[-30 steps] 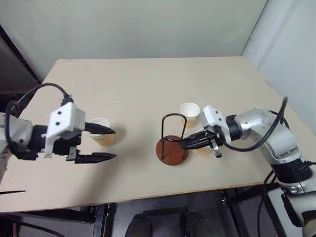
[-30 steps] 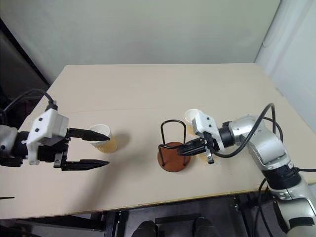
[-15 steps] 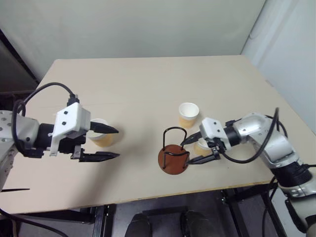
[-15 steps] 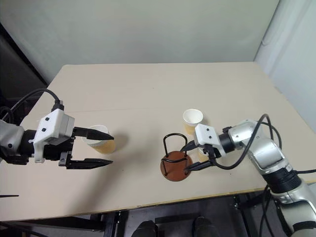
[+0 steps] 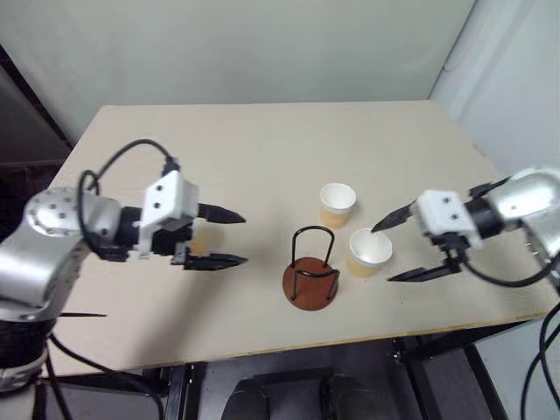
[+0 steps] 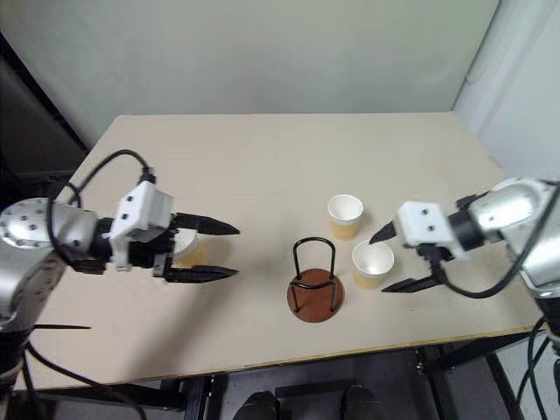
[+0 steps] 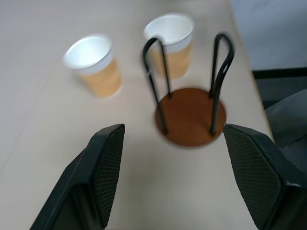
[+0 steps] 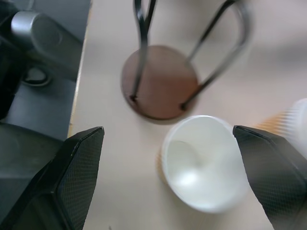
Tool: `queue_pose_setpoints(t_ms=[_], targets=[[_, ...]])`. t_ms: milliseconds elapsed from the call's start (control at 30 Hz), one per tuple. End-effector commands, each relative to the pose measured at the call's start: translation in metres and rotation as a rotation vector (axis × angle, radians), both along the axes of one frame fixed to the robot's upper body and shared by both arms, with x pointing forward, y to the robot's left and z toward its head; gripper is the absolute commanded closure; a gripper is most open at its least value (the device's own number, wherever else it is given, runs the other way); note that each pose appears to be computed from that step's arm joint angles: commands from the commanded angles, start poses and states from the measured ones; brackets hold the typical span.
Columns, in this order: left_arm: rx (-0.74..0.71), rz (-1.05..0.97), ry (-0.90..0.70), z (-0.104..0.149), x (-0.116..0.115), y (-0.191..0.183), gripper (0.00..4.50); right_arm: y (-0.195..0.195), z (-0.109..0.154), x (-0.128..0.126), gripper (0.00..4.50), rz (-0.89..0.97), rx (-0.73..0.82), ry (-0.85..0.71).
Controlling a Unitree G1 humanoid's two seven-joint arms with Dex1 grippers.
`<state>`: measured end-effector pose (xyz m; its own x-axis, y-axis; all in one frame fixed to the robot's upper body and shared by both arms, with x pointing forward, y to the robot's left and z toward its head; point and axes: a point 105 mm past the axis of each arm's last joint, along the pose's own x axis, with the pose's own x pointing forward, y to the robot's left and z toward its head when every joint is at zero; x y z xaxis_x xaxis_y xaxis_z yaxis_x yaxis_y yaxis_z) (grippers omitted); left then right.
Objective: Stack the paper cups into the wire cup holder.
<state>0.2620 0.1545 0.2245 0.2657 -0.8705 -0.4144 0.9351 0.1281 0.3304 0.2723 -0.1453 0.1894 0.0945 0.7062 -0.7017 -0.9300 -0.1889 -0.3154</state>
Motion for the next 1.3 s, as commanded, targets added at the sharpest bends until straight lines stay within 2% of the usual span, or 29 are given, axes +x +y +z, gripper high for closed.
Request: queue_pose_setpoints(t_ms=[33,100,200,400,533,567,600,733,800,900,967,1033,1267,1300], targets=[[0.011,-0.038,-0.032,0.007,-0.003,-0.011,0.98,0.000,-0.007,0.005,0.03,-0.002,-0.058,-0.048],[0.015,-0.042,-0.032,0.006,-0.003,-0.014,0.98,0.001,-0.015,0.006,0.03,0.003,-0.081,-0.048],[0.013,-0.038,-0.034,0.007,-0.005,-0.015,0.98,0.001,-0.031,0.015,0.65,-0.009,-0.145,-0.083],[0.016,-0.022,-0.038,0.009,-0.006,-0.013,0.98,0.000,-0.039,0.026,2.78,-0.001,-0.189,-0.153],[0.017,-0.009,-0.044,0.010,-0.005,-0.012,0.98,0.001,-0.028,0.021,4.26,0.036,-0.151,-0.144],[0.017,-0.007,-0.044,0.010,-0.005,-0.011,0.98,0.002,-0.023,0.021,4.49,0.042,-0.135,-0.142],[0.022,0.000,-0.046,0.010,-0.004,-0.010,0.98,0.002,-0.013,0.018,4.49,0.050,-0.109,-0.142],[0.028,0.020,-0.056,0.017,-0.007,0.002,0.98,0.009,0.062,-0.009,4.49,0.148,0.084,-0.120],[0.032,0.021,-0.053,0.019,-0.010,0.006,0.98,0.013,0.090,-0.020,4.49,0.197,0.157,-0.132],[0.036,0.019,-0.047,0.018,-0.012,0.009,0.98,0.023,0.113,-0.029,4.49,0.260,0.237,-0.128],[0.040,0.022,-0.043,0.015,-0.010,0.008,0.98,0.040,0.115,-0.034,4.49,0.316,0.277,-0.102],[0.041,0.017,-0.040,0.012,-0.009,0.004,0.98,0.053,0.102,-0.034,4.49,0.349,0.259,-0.088],[0.043,0.023,-0.041,0.012,-0.012,0.003,0.98,0.061,0.064,-0.023,4.49,0.336,0.155,-0.076],[0.044,0.025,-0.038,0.011,-0.013,0.004,0.98,0.061,0.061,-0.022,4.30,0.339,0.145,-0.072]])
